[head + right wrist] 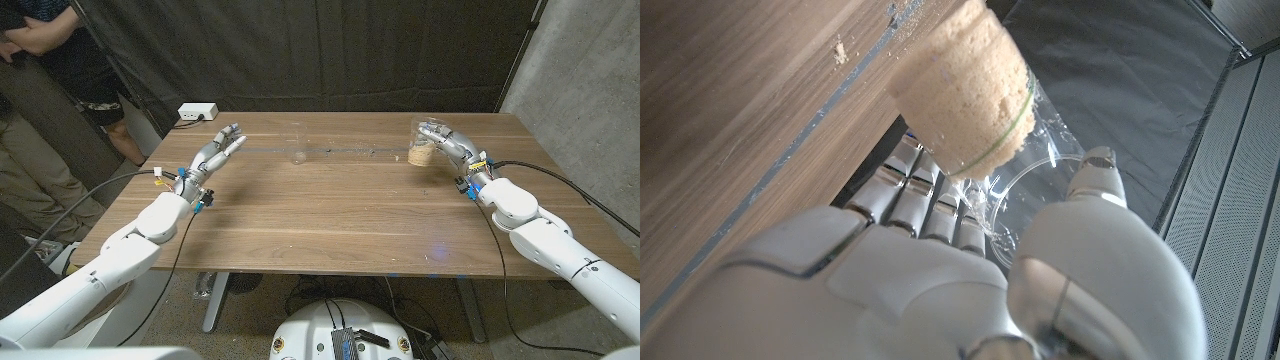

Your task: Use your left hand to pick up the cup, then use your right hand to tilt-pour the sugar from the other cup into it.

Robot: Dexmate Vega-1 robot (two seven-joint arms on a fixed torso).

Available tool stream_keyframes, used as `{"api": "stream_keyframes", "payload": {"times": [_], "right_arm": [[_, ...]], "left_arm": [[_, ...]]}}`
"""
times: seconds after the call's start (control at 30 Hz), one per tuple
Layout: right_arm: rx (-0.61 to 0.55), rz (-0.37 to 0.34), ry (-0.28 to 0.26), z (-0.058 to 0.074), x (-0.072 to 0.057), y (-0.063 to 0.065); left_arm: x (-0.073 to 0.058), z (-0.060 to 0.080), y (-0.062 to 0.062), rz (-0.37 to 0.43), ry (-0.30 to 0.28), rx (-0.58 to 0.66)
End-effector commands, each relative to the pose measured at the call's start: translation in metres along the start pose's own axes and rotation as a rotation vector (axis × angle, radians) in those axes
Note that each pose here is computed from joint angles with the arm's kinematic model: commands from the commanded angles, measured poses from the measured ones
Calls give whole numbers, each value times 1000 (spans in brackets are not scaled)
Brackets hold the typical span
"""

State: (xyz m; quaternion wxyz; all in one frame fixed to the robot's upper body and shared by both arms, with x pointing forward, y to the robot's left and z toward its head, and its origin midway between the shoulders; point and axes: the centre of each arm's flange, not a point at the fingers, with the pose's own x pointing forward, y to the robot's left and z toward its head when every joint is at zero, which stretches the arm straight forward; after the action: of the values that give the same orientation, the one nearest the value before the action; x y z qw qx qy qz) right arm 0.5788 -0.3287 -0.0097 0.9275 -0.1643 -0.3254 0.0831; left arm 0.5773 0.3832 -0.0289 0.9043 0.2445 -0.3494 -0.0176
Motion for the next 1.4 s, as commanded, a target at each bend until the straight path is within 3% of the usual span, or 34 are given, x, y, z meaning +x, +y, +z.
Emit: {"api": "stream_keyframes", "payload": {"times": [0.03,0.83,1.4], "right_arm": [[-11,-8,0,3,1,3],[-25,-16,1,7,2,8],[-55,-19,7,13,-2,10]], "left_arm": [[9,-7,16,-33,25,51],[21,-20,46,-40,44,118],[39,-47,55,-37,30,142]]}}
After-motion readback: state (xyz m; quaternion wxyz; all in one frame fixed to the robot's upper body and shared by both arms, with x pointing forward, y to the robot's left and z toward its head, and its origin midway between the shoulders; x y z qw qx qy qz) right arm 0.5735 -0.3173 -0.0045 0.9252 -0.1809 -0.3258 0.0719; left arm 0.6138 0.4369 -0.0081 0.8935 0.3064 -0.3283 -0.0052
